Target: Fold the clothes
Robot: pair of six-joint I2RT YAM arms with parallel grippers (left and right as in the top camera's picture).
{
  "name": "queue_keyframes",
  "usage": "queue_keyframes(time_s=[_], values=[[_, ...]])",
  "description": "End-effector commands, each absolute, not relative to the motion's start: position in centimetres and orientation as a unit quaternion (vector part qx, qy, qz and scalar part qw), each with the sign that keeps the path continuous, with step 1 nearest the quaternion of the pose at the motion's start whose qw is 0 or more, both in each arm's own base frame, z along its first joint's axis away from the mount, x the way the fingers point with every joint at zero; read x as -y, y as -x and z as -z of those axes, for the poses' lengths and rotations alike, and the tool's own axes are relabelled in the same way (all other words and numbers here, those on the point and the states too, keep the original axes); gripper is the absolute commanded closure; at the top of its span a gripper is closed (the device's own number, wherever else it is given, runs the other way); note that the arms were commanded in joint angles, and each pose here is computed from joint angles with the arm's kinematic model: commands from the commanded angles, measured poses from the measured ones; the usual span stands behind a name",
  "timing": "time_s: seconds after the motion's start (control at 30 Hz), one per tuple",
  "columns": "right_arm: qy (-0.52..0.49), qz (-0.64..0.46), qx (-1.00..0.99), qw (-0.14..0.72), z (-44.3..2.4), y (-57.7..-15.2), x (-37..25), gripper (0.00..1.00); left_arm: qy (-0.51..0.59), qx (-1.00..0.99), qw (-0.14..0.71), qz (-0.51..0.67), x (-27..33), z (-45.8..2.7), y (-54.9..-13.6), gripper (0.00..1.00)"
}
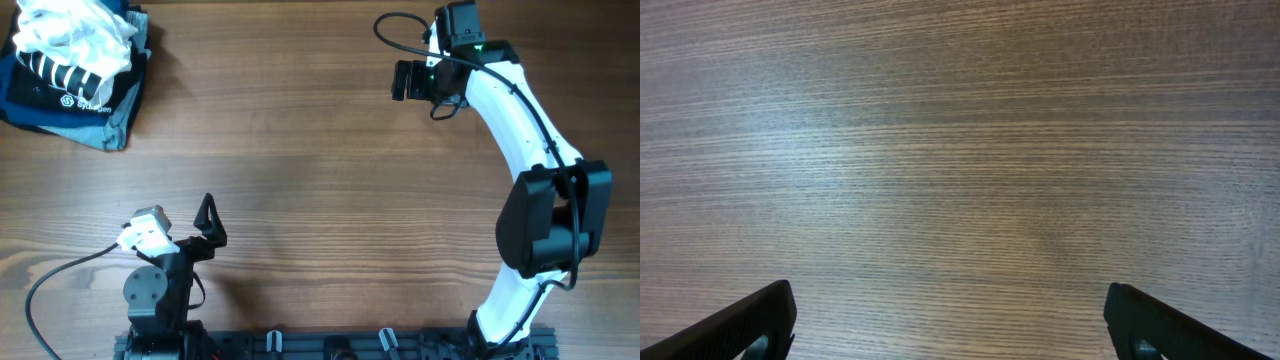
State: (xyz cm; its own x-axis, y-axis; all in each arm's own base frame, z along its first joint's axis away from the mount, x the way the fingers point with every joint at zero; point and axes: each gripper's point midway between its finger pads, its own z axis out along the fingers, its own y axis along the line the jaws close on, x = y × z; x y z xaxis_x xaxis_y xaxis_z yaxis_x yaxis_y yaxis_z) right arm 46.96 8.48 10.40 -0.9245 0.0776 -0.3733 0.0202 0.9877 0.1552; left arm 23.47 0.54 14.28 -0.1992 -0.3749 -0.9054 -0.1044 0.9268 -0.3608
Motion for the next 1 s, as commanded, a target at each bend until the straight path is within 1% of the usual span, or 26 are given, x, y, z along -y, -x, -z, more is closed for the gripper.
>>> queue_keyframes(time_s=[0.0,0.83,0.97], values=[[-0.021,-0.069,-0.979,0.192,-10.05,-47.19,-8.45,0.0,0.145,-0.766,0.617,0.112,-0.27,-14.38,-23.47,0.0],[-0.021,-0.068,-0.979,0.192,-10.05,-47.19,-8.44,0.0,0.145,-0.766,0.616,0.112,-0.27,-14.35,-23.48,0.0],[-0.027,-0.041,-0.977,0.206,-10.71,-47.42,-7.45,0.0,0.145,-0.766,0.616,0.112,-0.27,-14.35,-23.48,0.0]])
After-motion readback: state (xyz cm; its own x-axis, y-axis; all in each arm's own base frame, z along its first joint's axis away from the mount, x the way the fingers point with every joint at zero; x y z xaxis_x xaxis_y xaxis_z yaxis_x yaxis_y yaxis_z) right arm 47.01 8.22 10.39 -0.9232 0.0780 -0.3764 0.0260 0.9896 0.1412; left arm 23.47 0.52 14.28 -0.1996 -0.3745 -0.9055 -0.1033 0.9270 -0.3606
